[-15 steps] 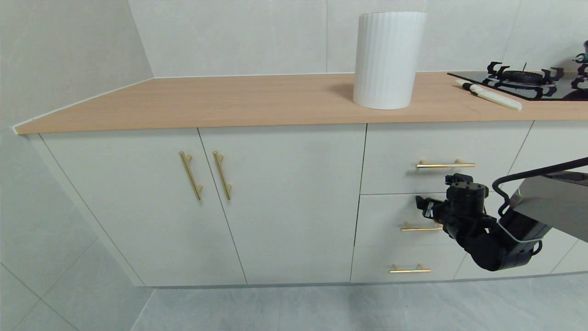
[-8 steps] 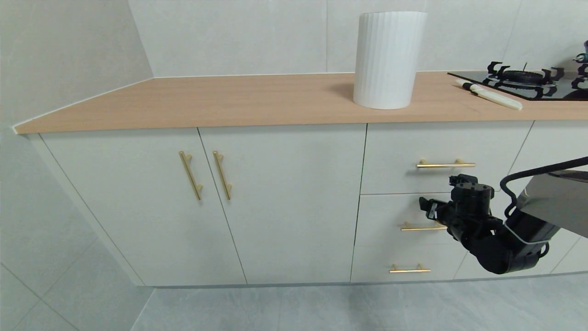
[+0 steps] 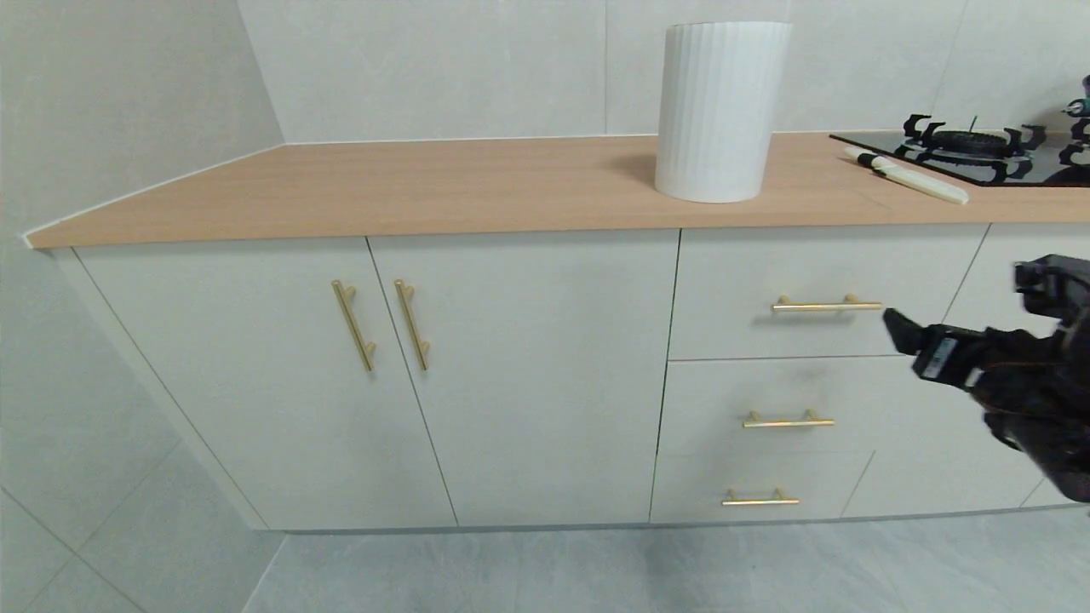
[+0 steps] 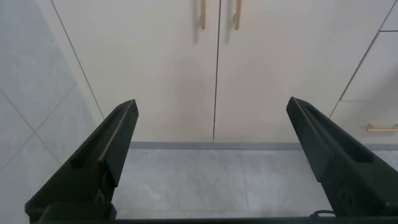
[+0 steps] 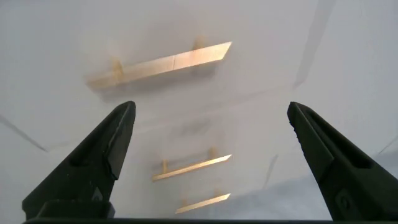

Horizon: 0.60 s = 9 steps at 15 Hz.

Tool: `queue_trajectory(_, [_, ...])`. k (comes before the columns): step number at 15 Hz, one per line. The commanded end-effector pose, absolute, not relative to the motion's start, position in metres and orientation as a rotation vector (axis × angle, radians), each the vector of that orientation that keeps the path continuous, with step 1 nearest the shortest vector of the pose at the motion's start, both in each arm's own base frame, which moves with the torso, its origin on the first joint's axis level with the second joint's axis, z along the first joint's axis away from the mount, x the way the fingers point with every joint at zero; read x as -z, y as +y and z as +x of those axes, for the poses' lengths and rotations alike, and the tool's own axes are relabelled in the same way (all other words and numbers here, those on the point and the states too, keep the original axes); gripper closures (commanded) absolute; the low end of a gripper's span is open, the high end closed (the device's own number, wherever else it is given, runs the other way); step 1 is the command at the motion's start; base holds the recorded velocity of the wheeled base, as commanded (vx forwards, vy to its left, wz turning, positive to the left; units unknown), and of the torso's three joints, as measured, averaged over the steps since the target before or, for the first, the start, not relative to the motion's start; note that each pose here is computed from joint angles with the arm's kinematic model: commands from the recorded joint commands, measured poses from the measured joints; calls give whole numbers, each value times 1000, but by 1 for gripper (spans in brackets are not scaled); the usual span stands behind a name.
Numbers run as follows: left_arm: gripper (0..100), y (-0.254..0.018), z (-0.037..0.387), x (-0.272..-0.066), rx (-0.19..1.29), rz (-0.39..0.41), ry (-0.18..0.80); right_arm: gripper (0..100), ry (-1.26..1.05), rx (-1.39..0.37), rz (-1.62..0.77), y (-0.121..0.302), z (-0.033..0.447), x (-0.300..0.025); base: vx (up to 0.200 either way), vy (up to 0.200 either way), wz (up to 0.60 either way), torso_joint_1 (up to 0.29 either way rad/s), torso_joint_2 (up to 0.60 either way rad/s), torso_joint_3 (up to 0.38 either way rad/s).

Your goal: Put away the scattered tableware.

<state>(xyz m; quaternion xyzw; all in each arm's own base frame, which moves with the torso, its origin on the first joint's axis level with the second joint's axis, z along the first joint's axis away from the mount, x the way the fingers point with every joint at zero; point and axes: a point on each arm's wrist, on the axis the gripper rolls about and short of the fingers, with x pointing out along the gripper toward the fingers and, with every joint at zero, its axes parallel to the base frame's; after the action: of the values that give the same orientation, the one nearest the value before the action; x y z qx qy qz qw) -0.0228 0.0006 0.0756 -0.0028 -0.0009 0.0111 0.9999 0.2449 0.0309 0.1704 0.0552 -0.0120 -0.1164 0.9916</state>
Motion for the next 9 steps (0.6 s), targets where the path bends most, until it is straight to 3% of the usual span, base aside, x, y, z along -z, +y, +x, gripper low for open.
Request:
queue_trajectory(1, [0,1,-23,-76,-23,-6,-2,0,-257,301,-15,5,97,-195,0,0,0,0,0,0])
queue_trajectory(6, [0,1,-23,-76,-21,-6,-2,0,-242,398,-90,-12,-16,-166,0,0,0,0,0,0])
queue_trajectory(9, [0,1,-23,-76,-23,-6,-2,0,-234,451,-91,-12,-50,-161,0,0,0,0,0,0])
